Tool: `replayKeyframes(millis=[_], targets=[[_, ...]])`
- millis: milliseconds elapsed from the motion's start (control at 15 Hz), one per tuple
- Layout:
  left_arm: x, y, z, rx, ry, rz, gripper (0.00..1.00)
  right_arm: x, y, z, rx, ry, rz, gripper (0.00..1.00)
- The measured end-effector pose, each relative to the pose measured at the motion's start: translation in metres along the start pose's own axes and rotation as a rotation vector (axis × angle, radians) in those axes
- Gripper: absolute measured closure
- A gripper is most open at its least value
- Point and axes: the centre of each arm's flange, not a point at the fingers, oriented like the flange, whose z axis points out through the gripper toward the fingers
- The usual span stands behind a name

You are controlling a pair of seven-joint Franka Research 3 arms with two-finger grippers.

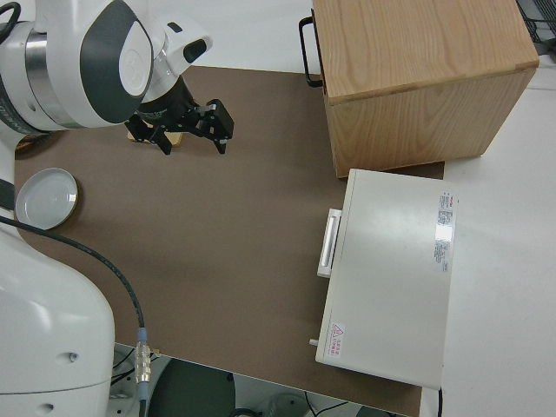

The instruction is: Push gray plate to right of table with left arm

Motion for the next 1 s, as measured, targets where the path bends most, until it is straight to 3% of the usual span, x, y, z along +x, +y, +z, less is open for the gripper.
replayKeyframes(millis=[667,1000], targets=[[0.000,-0.004,0.013,-0.003,-0.026,-0.008,0.00,0.000,0.000,0.000,0.000,0.000,0.000,0.01],[0.003,-0.001,0.038,-0.015,-0.036,-0.007,0.00,0.000,0.000,0.000,0.000,0.000,0.000,0.01]])
